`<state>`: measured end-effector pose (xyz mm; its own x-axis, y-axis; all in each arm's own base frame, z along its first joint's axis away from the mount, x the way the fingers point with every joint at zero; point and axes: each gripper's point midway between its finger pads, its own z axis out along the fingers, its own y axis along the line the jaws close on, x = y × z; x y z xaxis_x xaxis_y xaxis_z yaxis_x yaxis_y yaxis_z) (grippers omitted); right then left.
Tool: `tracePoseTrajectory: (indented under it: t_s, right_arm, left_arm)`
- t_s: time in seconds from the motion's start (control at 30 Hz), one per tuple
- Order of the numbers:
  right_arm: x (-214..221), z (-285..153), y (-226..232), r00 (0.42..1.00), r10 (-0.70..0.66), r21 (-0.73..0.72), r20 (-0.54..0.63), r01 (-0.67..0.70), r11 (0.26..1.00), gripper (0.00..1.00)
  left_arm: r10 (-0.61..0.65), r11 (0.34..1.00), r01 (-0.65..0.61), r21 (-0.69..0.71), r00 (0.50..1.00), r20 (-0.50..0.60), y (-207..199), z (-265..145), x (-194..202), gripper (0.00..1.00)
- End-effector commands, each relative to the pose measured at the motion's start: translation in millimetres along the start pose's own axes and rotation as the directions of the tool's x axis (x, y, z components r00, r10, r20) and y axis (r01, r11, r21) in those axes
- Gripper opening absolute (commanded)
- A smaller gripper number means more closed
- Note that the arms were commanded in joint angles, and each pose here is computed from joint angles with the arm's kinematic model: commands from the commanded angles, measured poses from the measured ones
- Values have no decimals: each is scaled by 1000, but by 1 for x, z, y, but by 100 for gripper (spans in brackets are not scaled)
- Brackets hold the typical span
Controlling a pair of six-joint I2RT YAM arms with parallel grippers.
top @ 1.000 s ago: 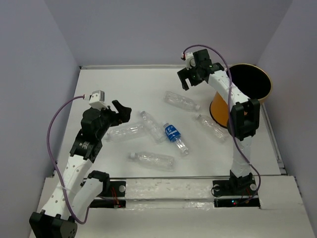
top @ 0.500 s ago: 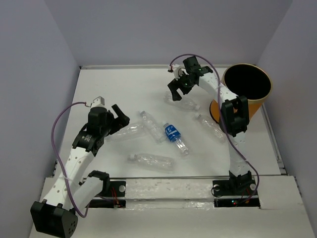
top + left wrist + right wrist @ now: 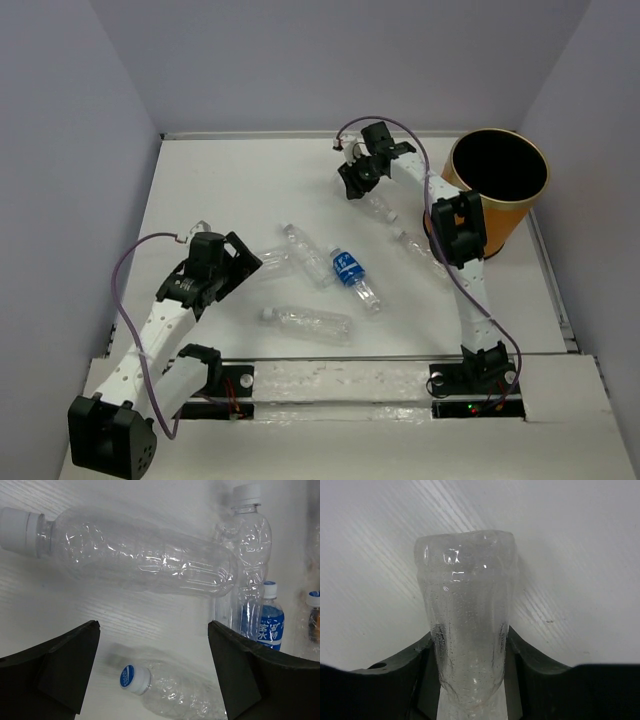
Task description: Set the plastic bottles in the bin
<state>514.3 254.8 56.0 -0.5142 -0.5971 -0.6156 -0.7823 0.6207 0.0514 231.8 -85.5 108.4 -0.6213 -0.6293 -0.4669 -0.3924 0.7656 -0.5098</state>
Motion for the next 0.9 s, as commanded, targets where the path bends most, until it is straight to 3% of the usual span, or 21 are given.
tracePoseTrajectory:
  t_s: [0.0,0.07,0.17,0.23,0.27,0.37,0.4,0.47,0.5,0.57,0.6,0.73,0.8,0.87]
  right_arm:
    - [-104,-55,1,953,-73,93,296,48,995,40]
    - [-134,-90,7,920,-55,98,389,19,995,39]
    - [-182,-163,22,822,-55,118,567,-15,993,39]
    - [-207,-211,22,737,-62,165,673,-68,984,36]
    - [-220,-256,31,667,-89,194,740,-85,977,36]
    - [-222,-326,16,573,-132,313,809,-229,922,32]
    - [-211,-372,-4,521,-170,384,836,-337,859,31]
    - [-189,-411,-28,493,-191,441,849,-461,770,29]
    - [-167,-450,-51,439,-204,446,875,-565,695,29]
    - [-141,-486,-72,363,-208,409,908,-665,625,29]
    - [-108,-504,-91,336,-202,391,920,-747,537,29]
    - [-33,-526,-123,295,-192,344,936,-879,331,28]
    - [-8,-522,-131,260,-165,297,951,-914,276,28]
    - [26,-509,-139,269,-138,293,953,-935,200,28]
  left_arm:
    - [-107,994,106,19,988,107,-5,14,-19,99]
    - [-145,989,142,31,980,135,-6,18,-23,99]
    - [-178,984,171,56,971,162,-8,25,-27,99]
    - [-198,980,189,67,965,172,-10,29,-29,99]
    - [-206,978,197,65,961,183,-7,33,-30,99]
    - [-218,976,209,68,957,194,-3,39,-28,99]
    - [-226,974,214,77,953,203,-4,40,-30,99]
    - [-224,974,214,69,951,214,0,42,-29,99]
    - [-222,975,212,66,947,234,2,41,-33,99]
    - [-223,975,215,62,939,261,5,42,-35,99]
    - [-226,974,215,69,936,271,5,41,-37,99]
    - [-230,973,221,62,933,278,11,44,-35,99]
    - [-231,973,219,74,928,292,8,46,-39,99]
    - [-231,973,221,68,925,301,11,48,-39,99]
